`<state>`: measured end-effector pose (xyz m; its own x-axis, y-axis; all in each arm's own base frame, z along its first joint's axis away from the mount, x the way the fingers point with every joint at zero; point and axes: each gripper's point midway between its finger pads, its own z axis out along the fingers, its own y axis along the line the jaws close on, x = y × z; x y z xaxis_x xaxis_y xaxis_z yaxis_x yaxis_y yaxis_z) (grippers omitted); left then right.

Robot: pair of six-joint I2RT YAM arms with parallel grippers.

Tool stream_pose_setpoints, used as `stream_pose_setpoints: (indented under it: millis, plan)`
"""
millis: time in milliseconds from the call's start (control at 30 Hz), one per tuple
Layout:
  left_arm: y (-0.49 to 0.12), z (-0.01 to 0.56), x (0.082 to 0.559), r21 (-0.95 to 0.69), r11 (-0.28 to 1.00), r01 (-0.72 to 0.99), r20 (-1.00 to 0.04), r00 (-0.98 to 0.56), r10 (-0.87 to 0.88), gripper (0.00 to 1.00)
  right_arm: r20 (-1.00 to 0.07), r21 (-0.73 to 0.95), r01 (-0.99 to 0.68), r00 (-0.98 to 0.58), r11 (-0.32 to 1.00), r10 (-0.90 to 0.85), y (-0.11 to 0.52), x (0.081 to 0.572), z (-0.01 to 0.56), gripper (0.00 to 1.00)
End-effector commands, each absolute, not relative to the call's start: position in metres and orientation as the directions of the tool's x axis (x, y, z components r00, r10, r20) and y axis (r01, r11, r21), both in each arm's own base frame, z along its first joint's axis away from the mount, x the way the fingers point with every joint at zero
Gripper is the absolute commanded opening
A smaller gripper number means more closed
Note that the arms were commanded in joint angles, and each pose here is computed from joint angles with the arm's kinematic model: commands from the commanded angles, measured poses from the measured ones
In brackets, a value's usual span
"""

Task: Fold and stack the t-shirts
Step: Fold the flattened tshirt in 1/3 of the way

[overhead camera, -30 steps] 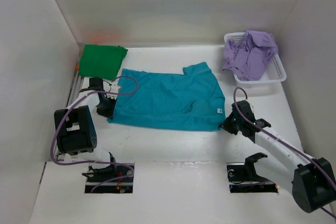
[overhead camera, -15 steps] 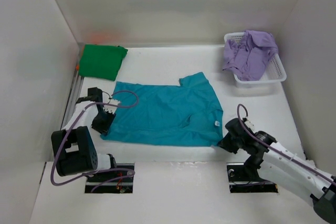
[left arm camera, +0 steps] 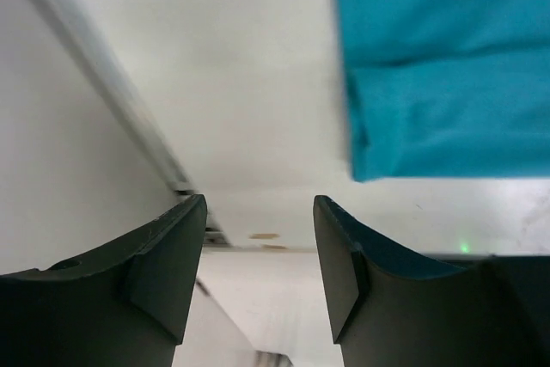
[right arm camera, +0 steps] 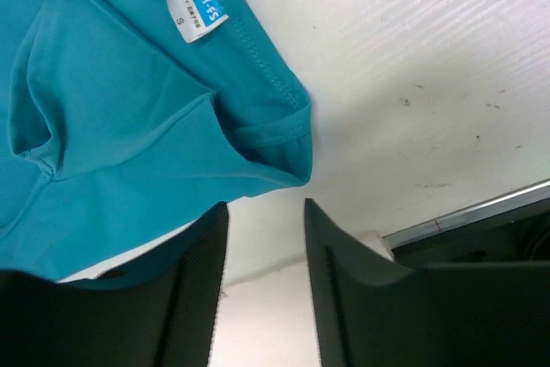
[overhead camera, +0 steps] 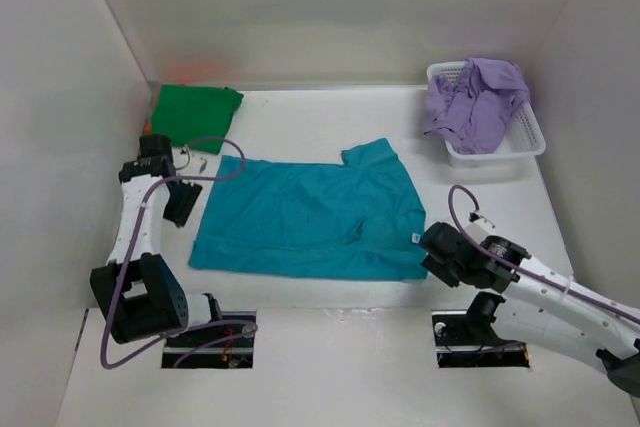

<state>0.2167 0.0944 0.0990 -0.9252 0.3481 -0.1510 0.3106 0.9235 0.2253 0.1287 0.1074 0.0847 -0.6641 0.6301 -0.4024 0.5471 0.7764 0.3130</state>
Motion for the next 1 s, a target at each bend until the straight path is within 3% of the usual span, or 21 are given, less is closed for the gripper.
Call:
stream_pose_setpoints:
  millis: [0,100,200,333,433,700,900,967]
  plan:
    - [0.106,0.163,0.256,0.376,0.888,0.263,-0.29,-0.878,0.382,0.51,-0.47,0.326,0.534,-0.625,0.78,0.623,0.102,0.137,0.103,0.42]
    - [0.048,0.198,0.299,0.336,0.869,0.363,-0.447,-0.751,0.486,0.52,-0.485,0.389,0.471,-0.625,0.791,0.611,0.122,0.15,0.113,0.32]
    - [-0.074,0.216,0.308,0.244,0.747,0.618,-0.565,-0.535,0.628,0.57,-0.458,0.445,0.407,-0.662,0.798,0.593,0.149,0.16,0.109,0.18]
    - [-0.212,0.194,0.273,0.115,0.475,0.873,-0.584,-0.327,0.743,0.58,-0.397,0.504,0.396,-0.683,0.768,0.613,0.169,0.17,0.089,0.1]
    - [-0.274,0.157,0.249,0.018,0.314,0.949,-0.539,-0.255,0.803,0.56,-0.354,0.5,0.444,-0.68,0.744,0.643,0.165,0.172,0.064,0.09]
    - [-0.362,0.106,0.207,-0.058,0.117,0.991,-0.515,-0.131,0.847,0.56,-0.283,0.505,0.54,-0.633,0.674,0.72,0.146,0.165,0.03,0.07]
    - [-0.362,0.073,0.218,0.043,0.123,0.991,-0.427,-0.093,0.899,0.54,-0.297,0.501,0.537,-0.63,0.679,0.718,0.142,0.164,0.031,0.08]
    - [-0.359,0.072,0.227,0.063,0.144,0.988,-0.425,-0.104,0.899,0.48,-0.3,0.5,0.534,-0.631,0.681,0.715,0.142,0.164,0.03,0.08]
